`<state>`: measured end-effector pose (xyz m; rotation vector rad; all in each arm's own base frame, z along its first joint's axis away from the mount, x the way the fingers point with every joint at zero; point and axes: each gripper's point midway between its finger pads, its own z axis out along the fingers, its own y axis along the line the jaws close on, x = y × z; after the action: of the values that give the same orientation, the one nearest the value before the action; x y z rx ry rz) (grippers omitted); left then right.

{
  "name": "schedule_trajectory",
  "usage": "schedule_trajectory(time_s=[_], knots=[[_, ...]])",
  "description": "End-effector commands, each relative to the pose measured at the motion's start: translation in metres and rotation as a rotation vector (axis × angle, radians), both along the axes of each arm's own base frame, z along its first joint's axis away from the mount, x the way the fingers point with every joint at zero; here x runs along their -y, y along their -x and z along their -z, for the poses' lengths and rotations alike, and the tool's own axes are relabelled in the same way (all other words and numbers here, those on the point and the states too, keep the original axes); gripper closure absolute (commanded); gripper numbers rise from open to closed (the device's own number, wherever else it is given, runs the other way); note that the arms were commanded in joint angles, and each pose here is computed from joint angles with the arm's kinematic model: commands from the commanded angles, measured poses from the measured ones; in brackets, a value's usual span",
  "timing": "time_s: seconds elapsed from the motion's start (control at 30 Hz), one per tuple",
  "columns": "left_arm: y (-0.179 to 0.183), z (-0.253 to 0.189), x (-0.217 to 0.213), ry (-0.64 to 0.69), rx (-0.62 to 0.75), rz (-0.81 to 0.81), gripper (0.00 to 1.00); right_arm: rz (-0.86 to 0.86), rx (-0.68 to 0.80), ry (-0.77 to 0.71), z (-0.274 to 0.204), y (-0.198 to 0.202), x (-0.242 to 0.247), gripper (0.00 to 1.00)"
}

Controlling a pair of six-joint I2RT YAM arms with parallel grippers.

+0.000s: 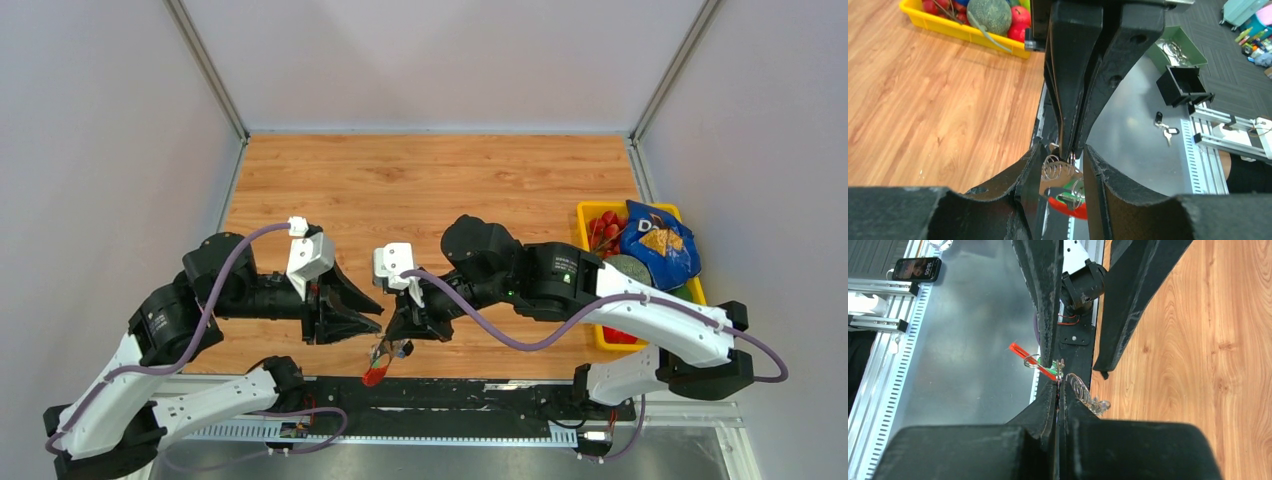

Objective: Put the keys on the keyring

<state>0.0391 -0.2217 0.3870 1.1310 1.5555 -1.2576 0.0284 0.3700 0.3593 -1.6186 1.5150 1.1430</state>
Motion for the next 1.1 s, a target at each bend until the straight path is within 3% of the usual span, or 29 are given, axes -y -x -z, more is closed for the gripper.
schedule_trajectory(time_s=[0.0, 0.53, 0.77, 0.93, 1.07], knots=[[0.005, 0.008, -0.004, -0.054, -0.013, 0.025, 0.57, 0.004, -0.028, -0.066, -0.029, 0.0, -0.002, 1.0], [0.002, 0.027, -0.001, -0.116, -0.034, 0.036, 0.59, 0.02, -0.04, -0.06, -0.028, -0.009, -0.009, 1.0], [0.001, 0.03, 0.0, -0.136, -0.028, 0.038, 0.66, 0.023, -0.037, -0.061, -0.029, -0.011, -0.01, 1.0], [0.0, 0.03, -0.001, -0.141, -0.021, 0.036, 0.82, 0.017, -0.041, -0.057, -0.028, -0.01, -0.011, 1.0], [-0.001, 0.029, -0.002, -0.149, -0.013, 0.029, 0.86, 0.009, -0.044, -0.042, -0.023, -0.01, -0.013, 1.0]])
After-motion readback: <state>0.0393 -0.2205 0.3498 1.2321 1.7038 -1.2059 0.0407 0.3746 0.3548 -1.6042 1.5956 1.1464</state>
